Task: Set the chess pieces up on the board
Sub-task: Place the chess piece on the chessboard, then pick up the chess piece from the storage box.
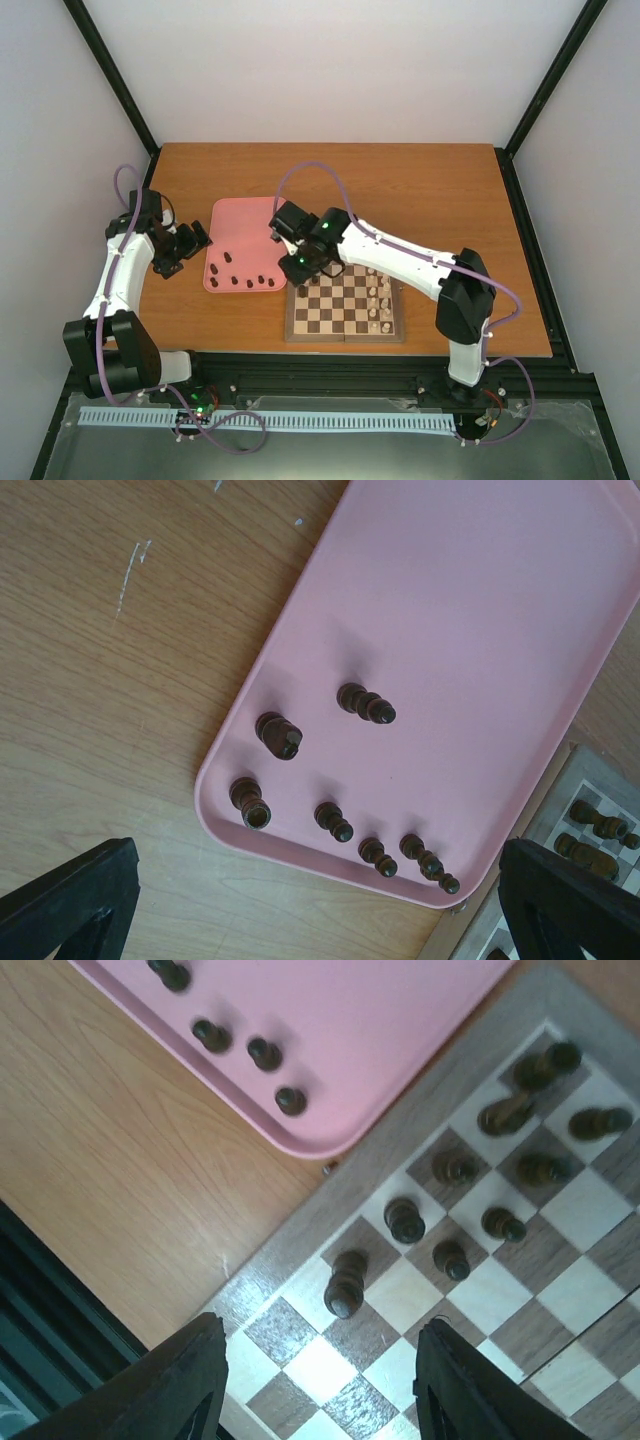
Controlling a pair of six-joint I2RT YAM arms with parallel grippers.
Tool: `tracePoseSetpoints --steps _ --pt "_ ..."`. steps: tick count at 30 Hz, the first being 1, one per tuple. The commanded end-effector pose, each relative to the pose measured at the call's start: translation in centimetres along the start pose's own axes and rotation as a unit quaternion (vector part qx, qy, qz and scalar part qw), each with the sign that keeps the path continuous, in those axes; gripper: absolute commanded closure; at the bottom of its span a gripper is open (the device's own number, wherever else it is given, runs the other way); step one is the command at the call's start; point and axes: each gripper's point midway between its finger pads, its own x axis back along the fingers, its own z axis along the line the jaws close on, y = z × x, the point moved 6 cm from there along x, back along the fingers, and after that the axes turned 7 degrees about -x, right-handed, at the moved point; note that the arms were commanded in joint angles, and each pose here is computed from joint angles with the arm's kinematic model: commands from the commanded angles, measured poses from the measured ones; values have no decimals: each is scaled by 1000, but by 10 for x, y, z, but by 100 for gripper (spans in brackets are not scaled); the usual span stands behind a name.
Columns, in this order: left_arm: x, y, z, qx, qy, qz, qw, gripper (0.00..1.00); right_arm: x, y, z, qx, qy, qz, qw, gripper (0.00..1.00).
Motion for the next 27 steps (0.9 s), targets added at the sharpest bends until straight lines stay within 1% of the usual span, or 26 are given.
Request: tracePoseSetpoints --steps 1,6,13,16,21,24,27 --pt "7 7 -6 -13 -6 -20 1000 0 29 22 7 15 4 -38 999 47" --pt "11 11 -8 -14 -8 -25 1000 0 28 59 28 37 33 -59 997 43" --pt "14 12 -10 -12 -11 -29 999 0 -4 96 53 50 80 -72 993 46" --pt "14 12 -10 -11 -11 -27 1000 0 -8 101 56 50 85 -75 992 47" --pt "11 10 -8 -10 -10 -24 1000 0 -14 97 55 57 85 -67 992 47" --pt "10 8 -7 -11 -10 -25 1000 0 -12 96 52 51 75 -66 994 47" --pt "8 6 -6 -16 -4 -26 1000 0 -4 96 45 45 50 -79 995 47"
